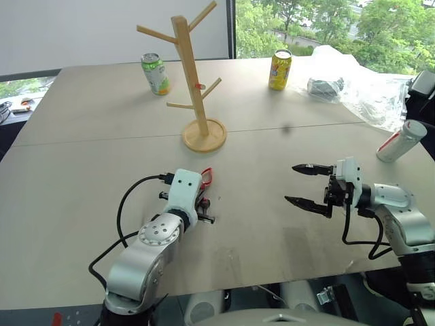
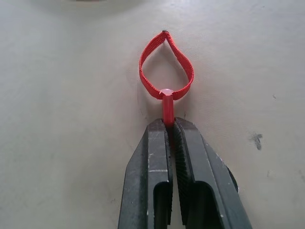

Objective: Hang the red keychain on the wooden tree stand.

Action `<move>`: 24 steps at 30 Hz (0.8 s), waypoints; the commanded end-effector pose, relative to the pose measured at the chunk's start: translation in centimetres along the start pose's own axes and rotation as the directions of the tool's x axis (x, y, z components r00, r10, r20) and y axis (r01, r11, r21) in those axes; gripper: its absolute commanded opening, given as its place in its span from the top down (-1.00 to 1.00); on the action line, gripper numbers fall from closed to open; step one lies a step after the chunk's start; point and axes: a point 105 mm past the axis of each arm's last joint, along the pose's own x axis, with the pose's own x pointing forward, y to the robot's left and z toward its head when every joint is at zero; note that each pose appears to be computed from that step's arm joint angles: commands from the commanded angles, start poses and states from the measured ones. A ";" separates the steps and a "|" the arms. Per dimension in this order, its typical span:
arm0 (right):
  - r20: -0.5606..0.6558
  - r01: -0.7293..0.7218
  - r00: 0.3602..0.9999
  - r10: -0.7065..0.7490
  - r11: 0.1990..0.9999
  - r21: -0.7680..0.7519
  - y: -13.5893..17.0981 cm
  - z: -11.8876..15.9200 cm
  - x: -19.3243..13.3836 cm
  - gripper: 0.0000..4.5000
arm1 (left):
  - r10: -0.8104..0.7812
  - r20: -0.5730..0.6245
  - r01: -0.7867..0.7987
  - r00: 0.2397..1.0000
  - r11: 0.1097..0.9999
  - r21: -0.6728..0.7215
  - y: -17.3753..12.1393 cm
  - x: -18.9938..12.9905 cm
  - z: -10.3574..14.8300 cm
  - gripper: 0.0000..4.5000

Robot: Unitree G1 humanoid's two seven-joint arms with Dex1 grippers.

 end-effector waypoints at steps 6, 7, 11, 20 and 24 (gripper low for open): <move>0.124 0.033 0.992 -0.015 0.989 -0.142 -2.2 6.3 0.1 -1.00 | 0.119 0.641 -0.122 0.758 0.992 -0.039 2.3 -5.3 9.4 0.97; 0.137 0.021 0.991 0.000 0.988 -0.151 -2.2 7.2 0.2 -1.00 | 0.110 0.674 -0.114 0.731 0.993 -0.037 2.0 -5.7 9.8 0.97; 0.176 -0.015 0.983 0.047 0.983 -0.183 -2.2 10.3 0.3 -1.00 | 0.093 0.749 -0.103 0.656 0.994 -0.034 1.2 -6.2 11.1 0.97; 0.189 -0.015 0.980 0.064 0.969 -0.248 -2.9 13.5 0.4 -1.00 | 0.034 0.817 -0.088 0.576 0.996 0.021 -0.1 -4.9 13.6 0.97; 0.187 -0.015 0.980 0.068 0.962 -0.273 -2.9 14.0 0.6 -1.00 | 0.037 0.831 -0.118 0.555 0.992 0.035 0.0 -4.0 14.7 0.97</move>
